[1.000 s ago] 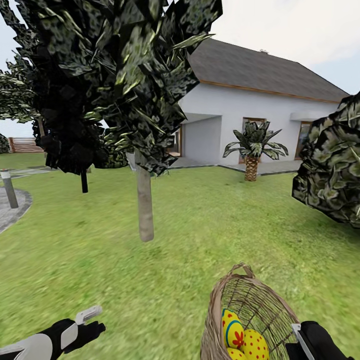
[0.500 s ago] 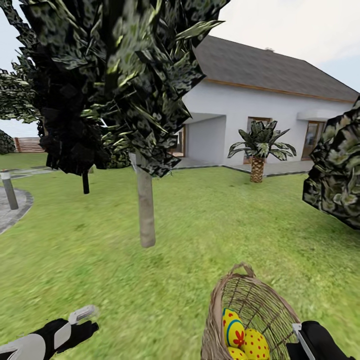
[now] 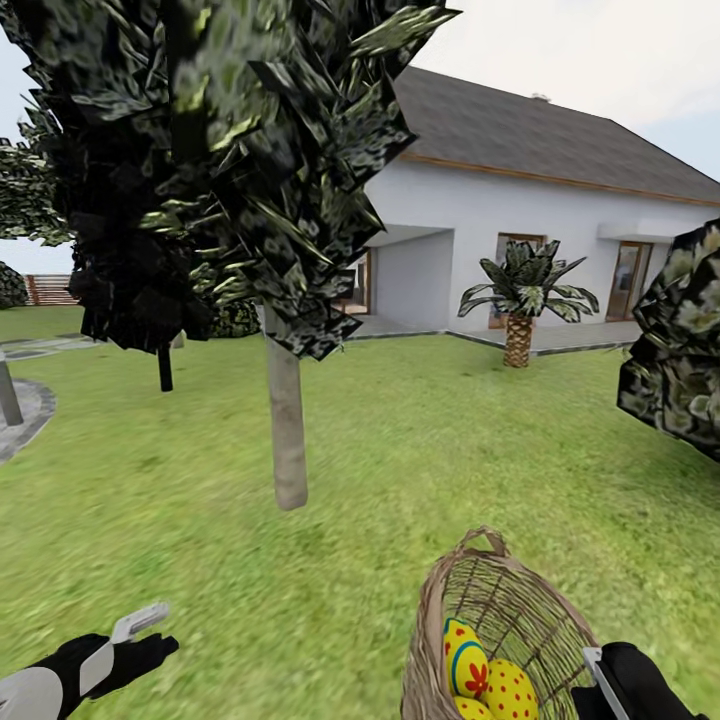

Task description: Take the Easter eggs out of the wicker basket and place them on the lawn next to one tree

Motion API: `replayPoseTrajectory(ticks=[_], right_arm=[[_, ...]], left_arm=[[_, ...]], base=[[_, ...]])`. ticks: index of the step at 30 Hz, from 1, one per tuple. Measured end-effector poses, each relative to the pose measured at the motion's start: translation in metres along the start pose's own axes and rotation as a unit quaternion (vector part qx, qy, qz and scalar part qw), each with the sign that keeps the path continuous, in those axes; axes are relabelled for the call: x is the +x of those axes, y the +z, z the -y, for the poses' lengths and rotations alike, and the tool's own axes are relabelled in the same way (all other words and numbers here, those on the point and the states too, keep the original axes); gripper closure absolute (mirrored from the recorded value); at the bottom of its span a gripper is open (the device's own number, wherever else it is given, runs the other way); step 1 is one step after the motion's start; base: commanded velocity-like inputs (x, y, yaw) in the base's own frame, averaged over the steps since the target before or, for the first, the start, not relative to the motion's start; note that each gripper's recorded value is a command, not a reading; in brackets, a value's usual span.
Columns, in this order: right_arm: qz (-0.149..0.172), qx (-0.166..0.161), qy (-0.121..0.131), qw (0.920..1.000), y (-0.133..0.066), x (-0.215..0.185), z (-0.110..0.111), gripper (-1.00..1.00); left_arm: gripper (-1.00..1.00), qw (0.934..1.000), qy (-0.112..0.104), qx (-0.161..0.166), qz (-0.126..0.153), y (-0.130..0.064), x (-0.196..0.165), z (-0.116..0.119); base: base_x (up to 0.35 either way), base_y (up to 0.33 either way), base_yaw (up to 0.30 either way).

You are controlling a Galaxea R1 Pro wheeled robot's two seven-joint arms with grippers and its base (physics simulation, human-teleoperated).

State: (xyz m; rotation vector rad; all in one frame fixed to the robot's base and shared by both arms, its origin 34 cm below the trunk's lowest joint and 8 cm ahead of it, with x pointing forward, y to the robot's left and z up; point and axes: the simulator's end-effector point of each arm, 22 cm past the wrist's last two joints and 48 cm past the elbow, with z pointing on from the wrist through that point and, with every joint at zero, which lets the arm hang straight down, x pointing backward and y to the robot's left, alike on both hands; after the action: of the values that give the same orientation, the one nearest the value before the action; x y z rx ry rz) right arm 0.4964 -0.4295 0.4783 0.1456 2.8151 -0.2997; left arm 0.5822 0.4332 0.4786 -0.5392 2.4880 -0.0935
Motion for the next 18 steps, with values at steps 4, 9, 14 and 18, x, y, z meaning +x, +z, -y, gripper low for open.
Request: replayPoseTrajectory(ticks=[4, 9, 14, 18], right_arm=[[0.0, -0.002, 0.0, 1.0, 0.0, 0.0001, -0.0022, 1.0], [0.0, -0.002, 0.0, 1.0, 0.0, 0.0, -0.0025, 1.0], [0.0, -0.001, -0.001, 1.0, 0.0, 0.0, -0.0021, 1.0], [0.0, -0.002, -0.001, 1.0, 0.0, 0.0001, -0.0023, 1.0]], left_arm=[[-1.0, 1.0, 0.0, 0.0, 0.0, 0.0001, 0.0002, 0.0005], [-1.0, 1.0, 0.0, 0.001, 0.0, 0.0003, 0.0005, 0.0013], [-1.0, 1.0, 0.0, 0.002, 0.0, 0.0006, 0.001, 0.0031], [-1.0, 1.0, 0.001, 0.001, -0.001, 0.0011, 0.0019, 0.0041]], base=[[0.326, 0.0, 0.0], [0.326, 0.0, 0.0], [0.326, 0.0, 0.0], [0.251, 0.0, 0.0]])
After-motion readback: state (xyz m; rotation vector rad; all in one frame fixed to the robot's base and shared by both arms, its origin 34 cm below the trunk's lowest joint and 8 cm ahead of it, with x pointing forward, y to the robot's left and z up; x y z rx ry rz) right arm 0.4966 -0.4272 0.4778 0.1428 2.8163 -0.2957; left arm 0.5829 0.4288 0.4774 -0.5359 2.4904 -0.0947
